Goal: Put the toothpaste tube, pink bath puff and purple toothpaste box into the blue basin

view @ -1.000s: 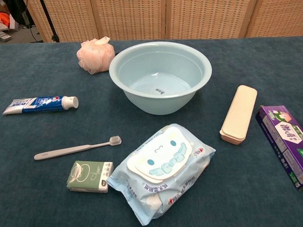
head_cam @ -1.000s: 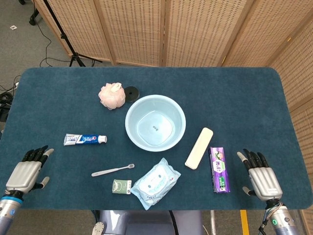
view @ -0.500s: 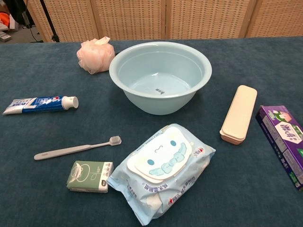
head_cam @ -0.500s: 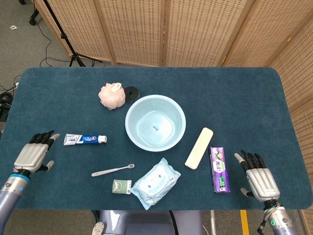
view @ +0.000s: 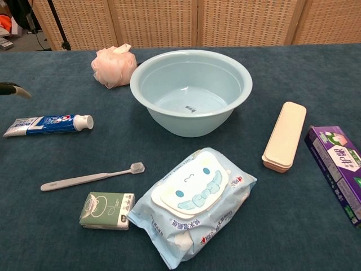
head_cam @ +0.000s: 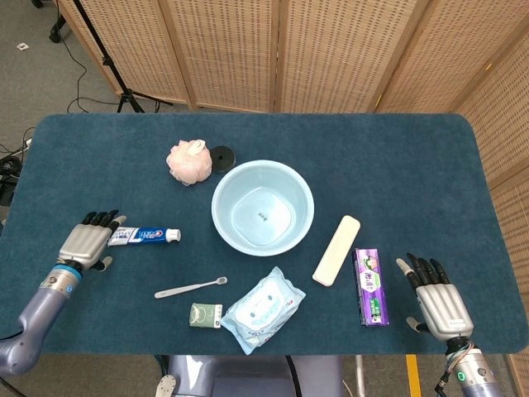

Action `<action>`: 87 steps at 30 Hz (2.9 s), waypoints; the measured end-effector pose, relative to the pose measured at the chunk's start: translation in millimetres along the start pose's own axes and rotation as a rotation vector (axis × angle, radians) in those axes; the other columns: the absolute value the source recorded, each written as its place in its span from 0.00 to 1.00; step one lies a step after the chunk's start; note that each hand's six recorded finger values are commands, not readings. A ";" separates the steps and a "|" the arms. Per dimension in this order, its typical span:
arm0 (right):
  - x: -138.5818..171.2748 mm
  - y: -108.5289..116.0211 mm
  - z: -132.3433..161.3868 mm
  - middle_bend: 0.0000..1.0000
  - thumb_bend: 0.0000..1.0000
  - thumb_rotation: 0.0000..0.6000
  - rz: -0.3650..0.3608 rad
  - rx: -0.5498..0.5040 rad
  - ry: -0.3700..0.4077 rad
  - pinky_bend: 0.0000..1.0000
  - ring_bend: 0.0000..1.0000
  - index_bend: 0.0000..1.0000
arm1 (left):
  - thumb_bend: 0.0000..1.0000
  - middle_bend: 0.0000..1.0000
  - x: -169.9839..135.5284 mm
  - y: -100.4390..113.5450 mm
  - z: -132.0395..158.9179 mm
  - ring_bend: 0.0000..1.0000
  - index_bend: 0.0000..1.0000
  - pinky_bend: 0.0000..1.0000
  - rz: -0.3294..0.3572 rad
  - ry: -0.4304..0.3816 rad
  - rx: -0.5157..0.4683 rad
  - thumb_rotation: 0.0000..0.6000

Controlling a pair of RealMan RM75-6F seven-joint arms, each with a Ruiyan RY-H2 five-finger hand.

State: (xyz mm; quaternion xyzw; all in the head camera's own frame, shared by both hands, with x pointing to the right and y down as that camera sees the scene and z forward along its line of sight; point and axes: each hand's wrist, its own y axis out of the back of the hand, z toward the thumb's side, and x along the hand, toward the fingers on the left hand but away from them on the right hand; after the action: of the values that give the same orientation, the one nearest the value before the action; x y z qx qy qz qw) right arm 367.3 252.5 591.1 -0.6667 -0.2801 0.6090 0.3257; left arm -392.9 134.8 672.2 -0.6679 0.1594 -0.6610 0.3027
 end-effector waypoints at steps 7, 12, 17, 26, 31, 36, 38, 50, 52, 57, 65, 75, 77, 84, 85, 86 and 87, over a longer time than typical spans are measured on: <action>-0.1 0.9 -0.5 0.00 0.16 1.00 -0.003 -0.006 0.000 0.00 0.00 0.02 | 0.34 0.00 14.1 -4.9 18.7 0.00 0.13 0.00 0.007 -0.015 0.007 1.00; -0.5 0.8 -0.8 0.00 0.16 1.00 -0.003 -0.010 0.000 0.00 0.00 0.02 | 0.34 0.00 24.9 -7.8 26.4 0.00 0.16 0.04 0.024 0.002 0.008 1.00; -0.7 0.8 -1.2 0.00 0.16 1.00 -0.003 -0.014 0.000 0.00 0.00 0.02 | 0.35 0.00 34.0 -4.1 29.8 0.00 0.19 0.07 0.054 0.021 0.007 1.00; -1.0 1.6 -2.5 0.00 0.16 1.00 -0.004 -0.021 -0.005 0.00 0.00 0.02 | 0.35 0.01 43.9 -8.4 41.4 0.00 0.24 0.09 0.064 0.021 0.016 1.00; -1.0 2.3 -3.1 0.00 0.16 1.00 -0.004 -0.024 -0.006 0.00 0.00 0.02 | 0.35 0.02 48.3 -12.6 44.1 0.00 0.27 0.09 0.063 0.029 0.021 1.00; -0.9 2.5 -3.0 0.00 0.16 1.00 -0.004 -0.025 -0.006 0.00 0.00 0.02 | 0.36 0.12 51.3 -18.0 46.2 0.02 0.35 0.11 0.060 0.035 0.012 1.00; -0.8 2.1 -3.0 0.00 0.16 1.00 -0.003 -0.025 -0.006 0.00 0.00 0.02 | 0.36 0.14 52.9 -20.3 46.3 0.04 0.38 0.13 0.060 0.038 0.009 1.00; -1.3 1.6 -2.1 0.00 0.16 1.00 0.002 -0.029 -0.004 0.00 0.00 0.02 | 0.43 0.38 55.6 -12.2 50.2 0.29 0.62 0.32 0.186 0.055 0.033 1.00; -1.2 1.7 -2.4 0.00 0.16 1.00 0.002 -0.031 -0.005 0.00 0.00 0.02 | 0.43 0.39 55.7 -9.6 48.4 0.31 0.65 0.33 0.211 0.061 0.033 1.00; -1.4 1.5 -1.9 0.00 0.16 1.00 0.003 -0.031 -0.003 0.00 0.00 0.02 | 0.43 0.40 55.5 -3.9 43.6 0.32 0.67 0.33 0.232 0.069 0.027 1.00; -1.8 -0.9 -0.3 0.00 0.16 1.00 0.012 -0.031 0.001 0.00 0.00 0.02 | 0.44 0.40 53.5 19.9 41.0 0.32 0.67 0.33 0.263 0.058 0.012 1.00; -3.0 -3.7 0.6 0.00 0.16 1.00 0.027 -0.047 0.004 0.00 0.00 0.02 | 0.44 0.40 39.8 98.2 81.0 0.32 0.69 0.33 0.371 -0.060 0.055 1.00; -3.0 -3.7 0.8 0.00 0.16 1.00 0.028 -0.051 0.005 0.00 0.00 0.02 | 0.44 0.40 37.8 112.0 94.3 0.32 0.69 0.33 0.391 -0.088 0.067 1.00; -4.5 -4.9 -3.4 0.00 0.16 1.00 0.038 -0.074 -0.004 0.00 0.00 0.02 | 0.44 0.40 42.5 138.8 135.0 0.32 0.69 0.33 0.408 -0.154 0.042 1.00; -5.0 -5.4 -4.3 0.00 0.16 1.00 0.041 -0.076 -0.006 0.00 0.00 0.02 | 0.44 0.40 44.8 142.7 145.5 0.32 0.69 0.33 0.410 -0.169 0.038 1.00; -5.4 -5.8 -5.0 0.00 0.16 1.00 0.043 -0.078 -0.007 0.00 0.00 0.02 | 0.44 0.40 46.8 145.1 153.6 0.32 0.69 0.33 0.409 -0.179 0.032 1.00; -6.1 -6.1 -6.0 0.00 0.16 1.00 0.045 -0.082 -0.009 0.00 0.00 0.02 | 0.43 0.40 48.8 147.1 162.1 0.32 0.69 0.33 0.408 -0.190 0.025 1.00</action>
State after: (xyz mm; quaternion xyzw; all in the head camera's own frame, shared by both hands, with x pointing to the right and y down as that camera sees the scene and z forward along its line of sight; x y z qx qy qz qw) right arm 372.8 251.1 600.0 -0.6830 -0.2911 0.6072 0.2831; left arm -202.9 23.6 629.4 -0.6773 0.2539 -0.5223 0.4518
